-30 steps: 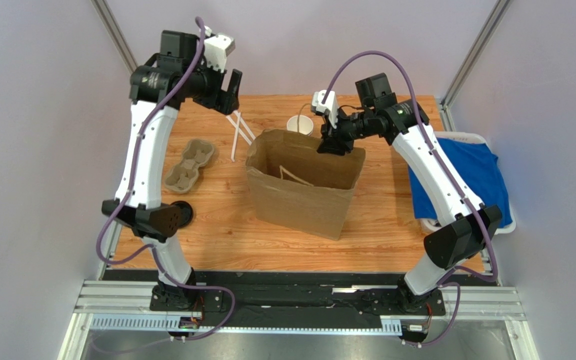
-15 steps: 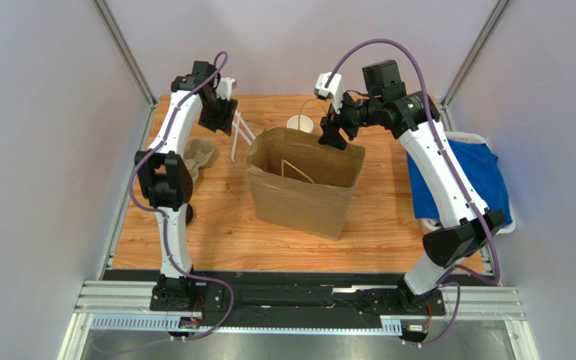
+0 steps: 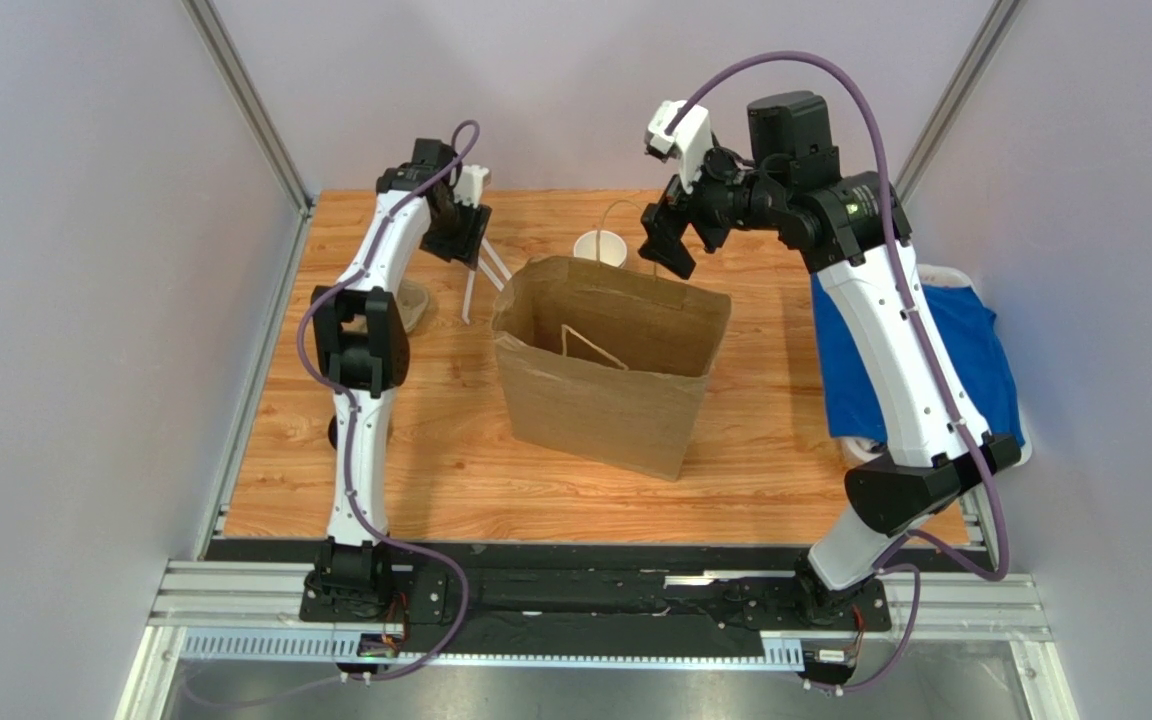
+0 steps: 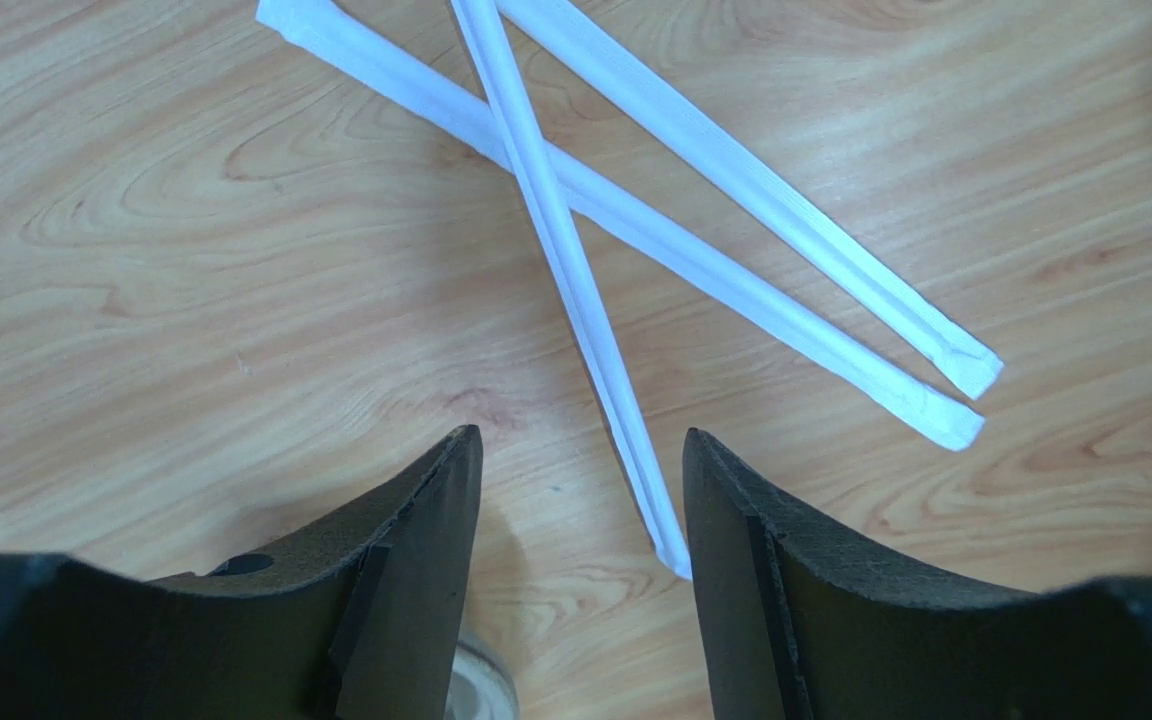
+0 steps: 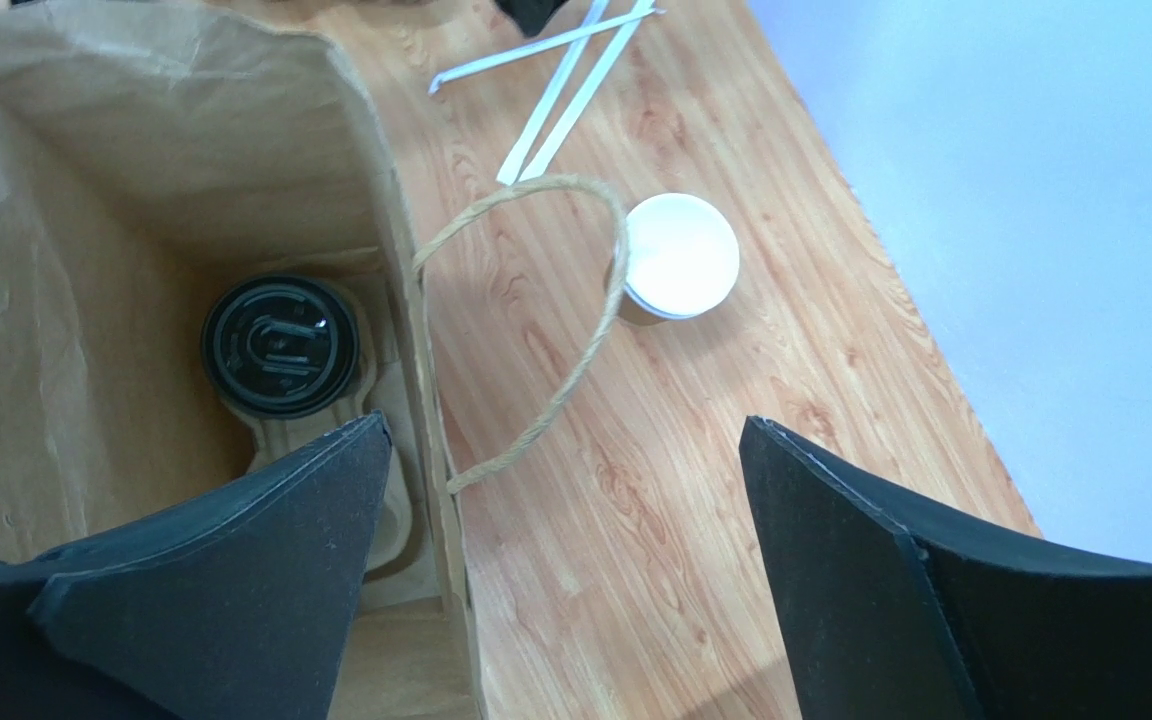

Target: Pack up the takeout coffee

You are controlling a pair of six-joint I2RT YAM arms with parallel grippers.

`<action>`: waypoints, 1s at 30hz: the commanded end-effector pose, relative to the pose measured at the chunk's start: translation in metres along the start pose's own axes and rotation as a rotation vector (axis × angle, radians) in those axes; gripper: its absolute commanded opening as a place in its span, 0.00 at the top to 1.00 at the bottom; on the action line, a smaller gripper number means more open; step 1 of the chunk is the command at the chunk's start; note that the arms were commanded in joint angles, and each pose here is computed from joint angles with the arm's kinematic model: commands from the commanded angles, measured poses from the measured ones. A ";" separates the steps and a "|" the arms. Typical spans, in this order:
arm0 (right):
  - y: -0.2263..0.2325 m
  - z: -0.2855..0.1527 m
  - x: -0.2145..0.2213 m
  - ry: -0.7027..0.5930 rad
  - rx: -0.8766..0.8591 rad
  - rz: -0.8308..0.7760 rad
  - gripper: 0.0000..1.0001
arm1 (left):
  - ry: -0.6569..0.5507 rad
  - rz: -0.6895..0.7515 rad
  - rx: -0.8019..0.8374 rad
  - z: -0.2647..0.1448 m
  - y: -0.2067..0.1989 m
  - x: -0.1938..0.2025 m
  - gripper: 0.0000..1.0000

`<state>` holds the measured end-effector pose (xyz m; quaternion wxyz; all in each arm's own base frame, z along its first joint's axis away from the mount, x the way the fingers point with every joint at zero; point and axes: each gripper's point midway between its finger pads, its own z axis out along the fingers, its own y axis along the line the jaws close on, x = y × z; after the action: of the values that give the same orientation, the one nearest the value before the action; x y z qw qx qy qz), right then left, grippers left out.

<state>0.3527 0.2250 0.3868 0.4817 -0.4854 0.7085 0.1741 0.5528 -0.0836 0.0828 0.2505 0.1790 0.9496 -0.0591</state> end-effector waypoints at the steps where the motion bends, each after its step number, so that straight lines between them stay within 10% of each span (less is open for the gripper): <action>1: -0.017 -0.023 -0.032 -0.084 0.133 0.024 0.05 | -0.048 0.038 -0.022 0.008 0.005 -0.015 0.40; 14: -0.035 -0.036 -0.044 -0.122 0.250 0.053 0.02 | 0.072 0.137 -0.076 0.044 0.002 0.014 0.47; 25: -0.046 -0.048 -0.058 -0.206 0.340 0.034 0.03 | 0.087 0.125 -0.064 0.029 -0.001 0.015 0.87; 30: -0.048 -0.054 -0.075 -0.277 0.352 0.033 0.03 | -0.068 0.153 -0.141 -0.044 0.008 -0.036 1.00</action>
<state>0.3745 0.2012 0.4436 0.5897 -0.3778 0.7049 0.1122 0.5477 -0.0845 0.0304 0.1972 0.2316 0.9526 -0.0048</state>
